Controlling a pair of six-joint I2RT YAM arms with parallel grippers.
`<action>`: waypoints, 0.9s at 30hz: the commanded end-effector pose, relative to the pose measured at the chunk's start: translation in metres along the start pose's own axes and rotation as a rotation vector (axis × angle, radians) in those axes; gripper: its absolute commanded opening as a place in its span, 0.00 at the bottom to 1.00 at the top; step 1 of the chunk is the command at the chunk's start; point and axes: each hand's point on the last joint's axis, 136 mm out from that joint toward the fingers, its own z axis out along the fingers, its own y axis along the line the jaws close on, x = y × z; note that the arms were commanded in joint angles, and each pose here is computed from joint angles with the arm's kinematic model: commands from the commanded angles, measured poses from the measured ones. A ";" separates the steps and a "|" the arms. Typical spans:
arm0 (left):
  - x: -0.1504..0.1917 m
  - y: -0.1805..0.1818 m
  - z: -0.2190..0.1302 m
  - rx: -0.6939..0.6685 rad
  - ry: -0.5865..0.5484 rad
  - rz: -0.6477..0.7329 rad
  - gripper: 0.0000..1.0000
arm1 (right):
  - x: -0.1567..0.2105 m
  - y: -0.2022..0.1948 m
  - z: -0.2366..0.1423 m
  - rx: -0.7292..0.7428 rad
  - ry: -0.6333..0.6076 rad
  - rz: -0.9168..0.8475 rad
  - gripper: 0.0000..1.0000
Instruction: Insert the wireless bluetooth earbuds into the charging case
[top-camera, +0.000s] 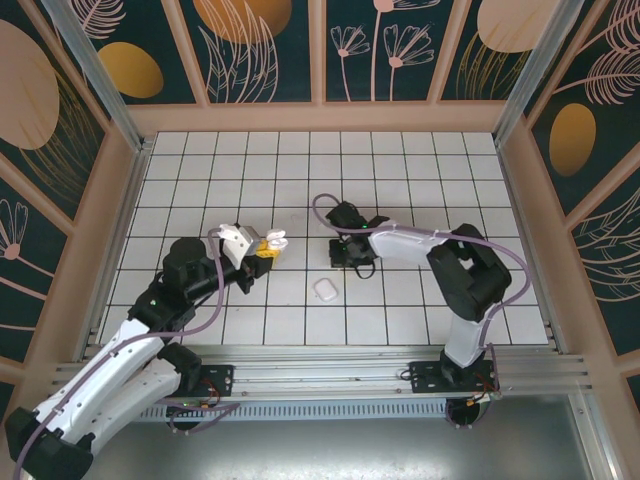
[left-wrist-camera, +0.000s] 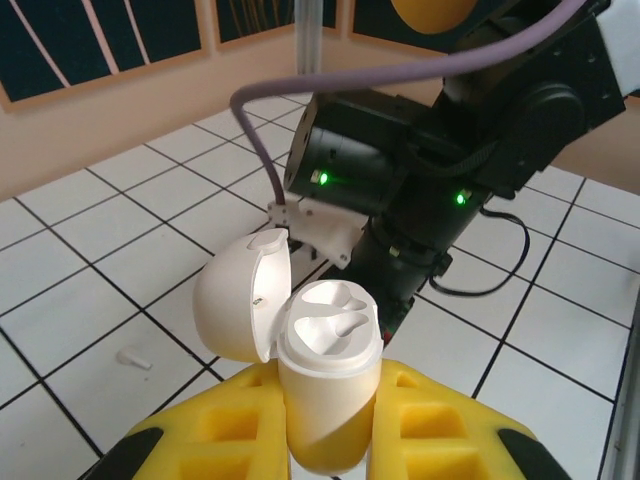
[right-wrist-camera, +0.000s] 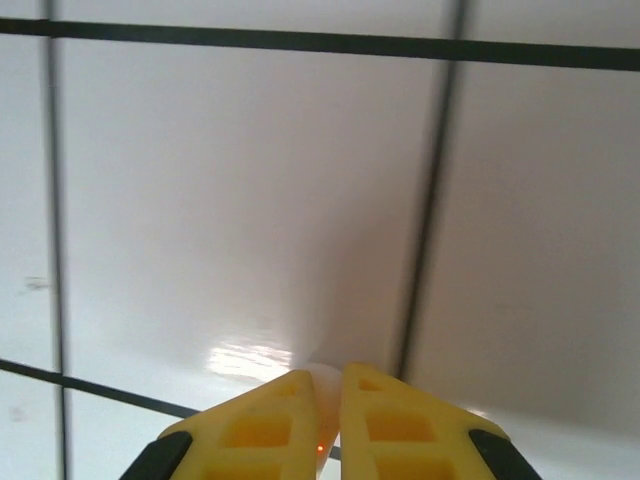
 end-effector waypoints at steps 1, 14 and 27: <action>-0.017 -0.009 0.002 0.053 -0.074 0.002 0.01 | 0.005 -0.008 -0.006 -0.022 0.008 -0.035 0.15; -0.010 -0.007 0.007 0.053 -0.065 -0.014 0.02 | -0.016 0.001 -0.046 -0.063 -0.033 0.055 0.42; -0.005 -0.007 0.009 0.062 -0.054 -0.009 0.02 | 0.000 -0.003 -0.031 0.098 0.104 -0.005 0.42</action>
